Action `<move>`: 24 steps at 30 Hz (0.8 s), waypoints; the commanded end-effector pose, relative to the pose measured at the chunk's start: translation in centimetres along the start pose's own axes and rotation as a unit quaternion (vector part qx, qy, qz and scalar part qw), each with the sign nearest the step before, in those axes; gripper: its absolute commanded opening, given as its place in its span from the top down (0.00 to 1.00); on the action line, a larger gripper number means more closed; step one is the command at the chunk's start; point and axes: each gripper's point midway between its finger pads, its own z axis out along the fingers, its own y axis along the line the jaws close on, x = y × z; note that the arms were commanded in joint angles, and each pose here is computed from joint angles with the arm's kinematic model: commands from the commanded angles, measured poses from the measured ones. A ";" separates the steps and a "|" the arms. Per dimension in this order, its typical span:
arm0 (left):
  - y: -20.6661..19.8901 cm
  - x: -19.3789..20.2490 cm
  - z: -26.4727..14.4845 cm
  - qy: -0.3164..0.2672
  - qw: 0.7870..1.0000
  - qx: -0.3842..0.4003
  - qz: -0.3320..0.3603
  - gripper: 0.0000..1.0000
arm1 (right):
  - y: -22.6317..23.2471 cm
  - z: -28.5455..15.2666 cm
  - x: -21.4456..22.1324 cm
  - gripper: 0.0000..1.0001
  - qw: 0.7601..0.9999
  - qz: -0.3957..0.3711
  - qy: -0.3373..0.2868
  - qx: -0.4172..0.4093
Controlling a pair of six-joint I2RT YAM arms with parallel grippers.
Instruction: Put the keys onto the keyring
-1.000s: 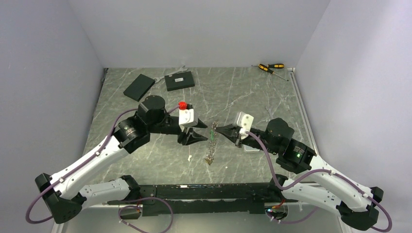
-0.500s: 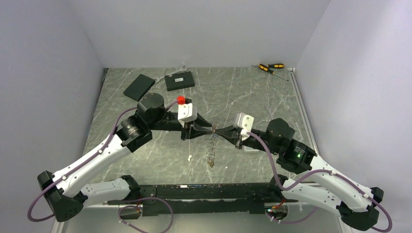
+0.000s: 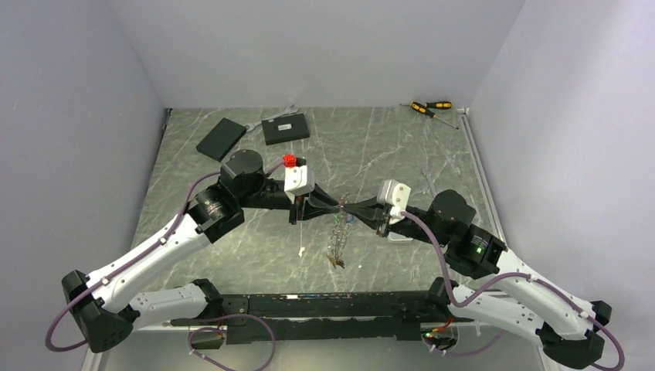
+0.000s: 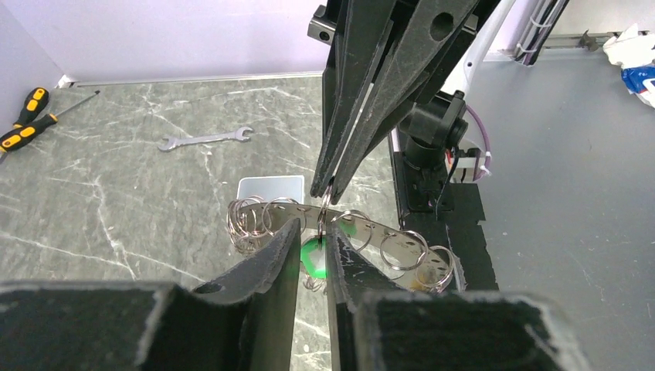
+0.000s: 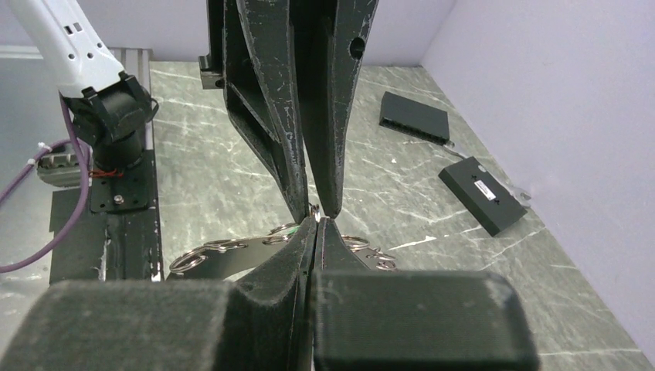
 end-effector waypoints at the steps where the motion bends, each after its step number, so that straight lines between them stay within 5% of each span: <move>1: -0.3 -1.0 0.3 -0.023 1.000 0.012 0.008 0.78 | -0.4 -0.1 -3.3 1.00 0.998 -0.009 -0.063 0.007; 16: -0.6 -1.4 0.5 -0.052 0.998 0.018 0.012 1.00 | -0.2 0.2 -3.4 1.00 0.998 -0.005 -0.070 0.001; 24: 0.1 -1.7 -0.2 -0.061 0.998 -0.018 0.025 1.00 | -0.3 0.4 -3.0 1.00 0.998 -0.003 -0.062 0.001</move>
